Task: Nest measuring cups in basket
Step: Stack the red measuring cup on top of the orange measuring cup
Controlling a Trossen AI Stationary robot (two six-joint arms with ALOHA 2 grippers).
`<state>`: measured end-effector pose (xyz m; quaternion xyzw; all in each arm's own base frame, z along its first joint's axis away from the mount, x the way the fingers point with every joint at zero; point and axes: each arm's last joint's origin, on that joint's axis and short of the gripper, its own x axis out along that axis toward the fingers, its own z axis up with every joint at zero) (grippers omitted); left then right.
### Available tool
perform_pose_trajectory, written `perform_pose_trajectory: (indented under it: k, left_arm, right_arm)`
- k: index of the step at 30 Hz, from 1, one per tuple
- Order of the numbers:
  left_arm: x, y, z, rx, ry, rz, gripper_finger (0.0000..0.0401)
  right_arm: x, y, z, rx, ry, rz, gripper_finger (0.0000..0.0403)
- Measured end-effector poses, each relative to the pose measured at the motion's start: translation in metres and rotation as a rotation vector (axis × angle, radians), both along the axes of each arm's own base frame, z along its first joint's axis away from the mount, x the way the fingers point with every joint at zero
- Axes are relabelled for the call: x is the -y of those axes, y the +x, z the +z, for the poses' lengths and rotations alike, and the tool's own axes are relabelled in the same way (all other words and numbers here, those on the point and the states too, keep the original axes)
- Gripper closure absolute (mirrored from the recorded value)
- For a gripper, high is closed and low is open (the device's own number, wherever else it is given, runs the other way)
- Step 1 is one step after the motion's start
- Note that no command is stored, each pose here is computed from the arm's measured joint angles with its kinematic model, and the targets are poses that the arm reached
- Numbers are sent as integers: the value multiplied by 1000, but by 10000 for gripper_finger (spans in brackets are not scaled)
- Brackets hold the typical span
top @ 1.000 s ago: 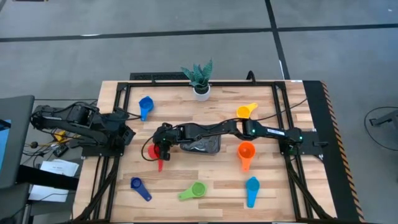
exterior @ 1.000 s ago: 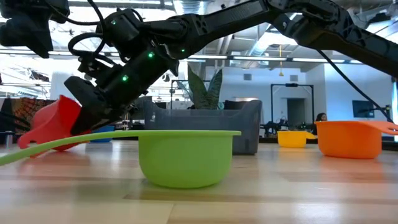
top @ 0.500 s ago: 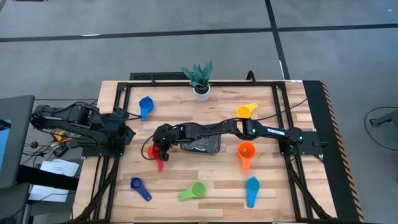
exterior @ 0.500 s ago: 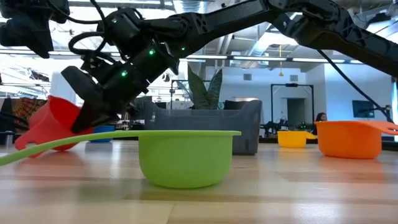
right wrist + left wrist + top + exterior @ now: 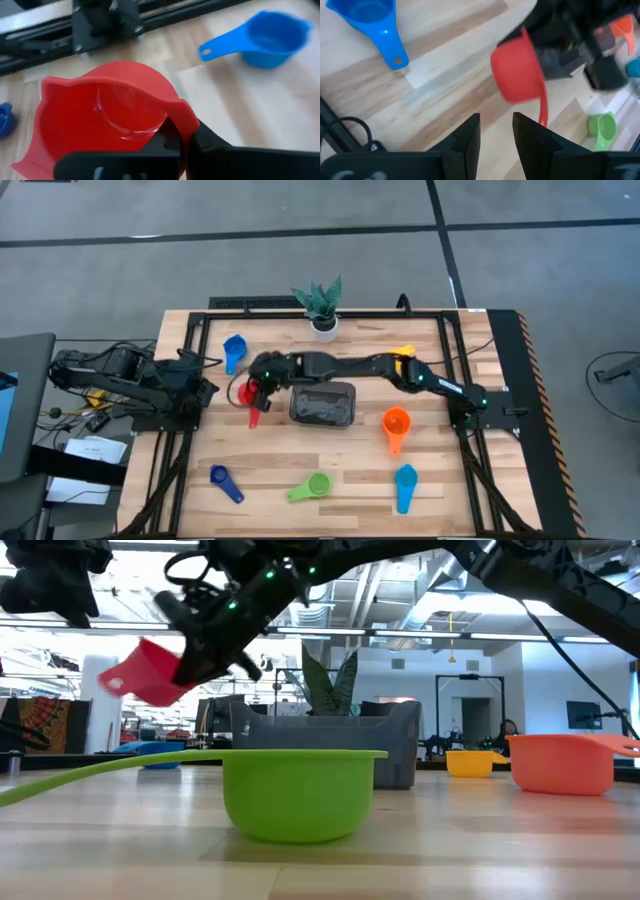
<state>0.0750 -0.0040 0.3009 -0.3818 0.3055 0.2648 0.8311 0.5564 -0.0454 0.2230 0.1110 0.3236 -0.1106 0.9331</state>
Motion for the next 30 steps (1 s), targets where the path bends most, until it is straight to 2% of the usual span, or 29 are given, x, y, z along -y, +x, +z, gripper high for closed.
perform_pose_trajectory:
  k: [5, 11, 16, 22, 26, 30]
  left_arm:
    - [0, 3, 2, 15, 77, -30, 298]
    - [0, 16, 8, 70, 187, -67, 292]
    - [2, 30, 9, 52, 292, -103, 259]
    - [4, 54, 4, -32, 432, -162, 211]
    - [7, 67, 1, -45, 467, -198, 201]
    - [9, 76, 1, -21, 450, -220, 200]
  right_arm:
    - [20, -12, 21, -8, 13, -29, 387]
    - [19, -24, 45, -9, 103, -54, 393]
    - [19, -31, 57, 2, 183, -132, 384]
    - [20, -38, 75, 52, 200, -225, 394]
    - [20, -38, 73, 46, 229, -256, 383]
    - [20, -40, 72, 31, 239, -282, 388]
